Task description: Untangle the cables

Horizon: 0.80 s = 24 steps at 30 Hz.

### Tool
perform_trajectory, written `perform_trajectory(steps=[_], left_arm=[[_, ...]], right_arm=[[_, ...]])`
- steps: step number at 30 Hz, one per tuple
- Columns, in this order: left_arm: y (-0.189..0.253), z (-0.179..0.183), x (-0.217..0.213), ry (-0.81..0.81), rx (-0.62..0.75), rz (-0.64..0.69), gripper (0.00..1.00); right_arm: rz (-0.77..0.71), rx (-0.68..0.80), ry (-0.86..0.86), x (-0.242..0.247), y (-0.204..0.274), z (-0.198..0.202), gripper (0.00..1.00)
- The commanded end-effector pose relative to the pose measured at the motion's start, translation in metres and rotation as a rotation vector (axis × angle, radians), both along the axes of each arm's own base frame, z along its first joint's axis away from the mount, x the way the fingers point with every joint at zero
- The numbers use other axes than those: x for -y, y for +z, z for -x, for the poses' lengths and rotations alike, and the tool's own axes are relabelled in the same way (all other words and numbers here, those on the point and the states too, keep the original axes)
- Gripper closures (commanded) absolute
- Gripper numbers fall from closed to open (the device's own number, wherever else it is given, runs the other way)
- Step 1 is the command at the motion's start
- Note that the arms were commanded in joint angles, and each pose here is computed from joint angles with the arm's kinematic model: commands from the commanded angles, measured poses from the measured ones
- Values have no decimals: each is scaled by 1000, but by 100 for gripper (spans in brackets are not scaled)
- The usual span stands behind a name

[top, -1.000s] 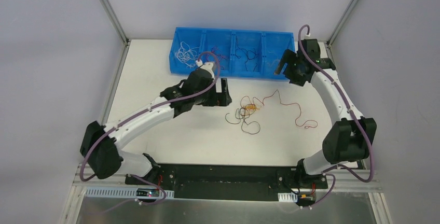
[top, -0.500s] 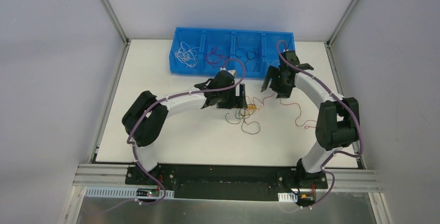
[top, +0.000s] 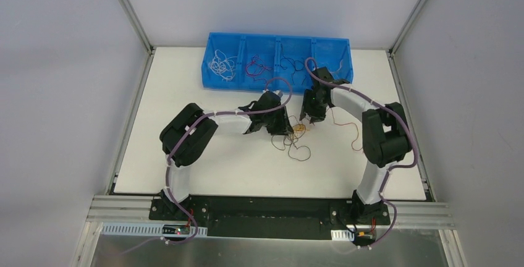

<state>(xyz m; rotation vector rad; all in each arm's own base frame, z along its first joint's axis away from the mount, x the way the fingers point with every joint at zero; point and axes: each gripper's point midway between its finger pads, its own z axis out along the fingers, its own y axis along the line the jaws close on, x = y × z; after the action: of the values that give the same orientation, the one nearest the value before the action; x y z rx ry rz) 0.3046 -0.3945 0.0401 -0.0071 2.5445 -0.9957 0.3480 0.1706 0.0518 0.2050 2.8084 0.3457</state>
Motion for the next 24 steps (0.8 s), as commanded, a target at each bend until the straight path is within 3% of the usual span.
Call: perform_trajectory(steps=[1,3,4,5,10,13,24], left_arm=[[2,13,-20,33,-16,-52,78],[2,17,-43,64,-25,-107,96],[2,20,-57,80,-27,-135,100],[4,23,-72,97,-27,-167,100],[22,40,-160,193,13,-370,100],[32,46,-203,266,21,-416,100],[15,60,-271,386,-71,-483,100]], right_arm=[[52,-5,11,-1,-8,-2,64],[84,-5,-4,7,-9,-1,87],[114,9,-19,13,-7,-2,97],[128,22,-28,16,-4,-3,100],[163,91,-103,32,20,-12,100],[170,128,-148,41,34,-16,100],[149,299,-237,68,122,-22,100]])
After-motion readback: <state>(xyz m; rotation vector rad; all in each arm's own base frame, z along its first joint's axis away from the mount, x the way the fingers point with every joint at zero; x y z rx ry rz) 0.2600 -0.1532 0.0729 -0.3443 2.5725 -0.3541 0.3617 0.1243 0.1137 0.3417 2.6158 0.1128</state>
